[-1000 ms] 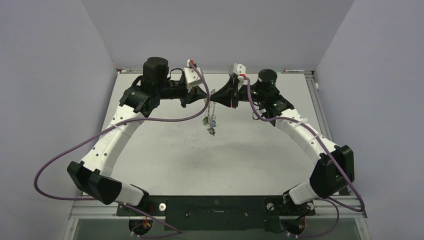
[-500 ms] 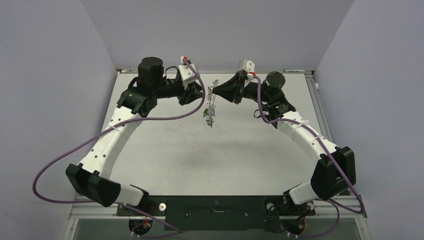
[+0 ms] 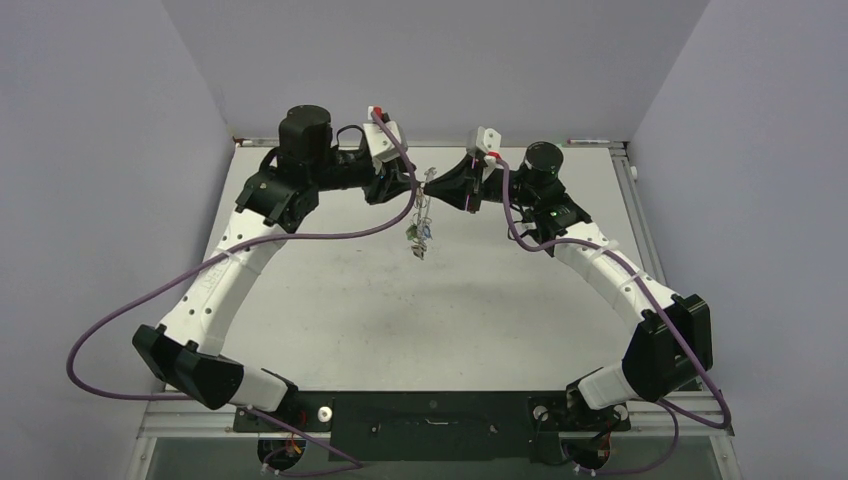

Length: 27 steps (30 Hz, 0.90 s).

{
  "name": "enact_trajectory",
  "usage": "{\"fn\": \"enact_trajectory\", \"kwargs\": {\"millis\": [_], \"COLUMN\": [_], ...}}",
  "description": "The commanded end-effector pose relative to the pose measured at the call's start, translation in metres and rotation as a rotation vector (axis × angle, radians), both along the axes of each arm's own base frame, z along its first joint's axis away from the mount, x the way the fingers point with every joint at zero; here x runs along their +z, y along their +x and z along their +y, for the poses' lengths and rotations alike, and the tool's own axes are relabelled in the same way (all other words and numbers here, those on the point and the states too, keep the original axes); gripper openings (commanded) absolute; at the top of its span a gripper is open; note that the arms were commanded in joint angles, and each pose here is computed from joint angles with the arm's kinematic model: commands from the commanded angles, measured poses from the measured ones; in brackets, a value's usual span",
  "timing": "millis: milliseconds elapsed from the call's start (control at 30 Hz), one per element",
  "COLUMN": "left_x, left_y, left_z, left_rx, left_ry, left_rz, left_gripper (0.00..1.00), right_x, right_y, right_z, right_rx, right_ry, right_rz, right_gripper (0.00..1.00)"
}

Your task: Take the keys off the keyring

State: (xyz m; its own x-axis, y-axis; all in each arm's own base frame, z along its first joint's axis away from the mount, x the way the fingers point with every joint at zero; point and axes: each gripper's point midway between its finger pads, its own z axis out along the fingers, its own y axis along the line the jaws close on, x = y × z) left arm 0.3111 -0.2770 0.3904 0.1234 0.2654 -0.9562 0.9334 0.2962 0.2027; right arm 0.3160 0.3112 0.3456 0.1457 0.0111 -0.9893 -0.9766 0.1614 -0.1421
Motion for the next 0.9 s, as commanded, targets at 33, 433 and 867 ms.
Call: {"fn": "enact_trajectory", "kwargs": {"millis": [33, 433, 867], "left_x": [0.01, -0.004, -0.019], "left_y": [0.001, 0.004, 0.014], "left_z": [-0.008, -0.006, 0.01], "left_rx": [-0.025, -0.025, 0.038], "left_ry": [-0.005, 0.035, 0.069], "left_rz": [-0.033, -0.012, 0.047], "left_gripper": [0.31, 0.0, 0.0], "right_x": [0.059, 0.066, 0.073], "right_y": [-0.018, -0.021, -0.02], "right_z": [-0.002, -0.003, -0.009], "right_rx": [0.021, 0.023, -0.007], "right_ry": [0.066, 0.079, 0.116], "right_rz": [-0.189, -0.205, -0.228], "right_gripper": [0.05, 0.05, 0.05]}}
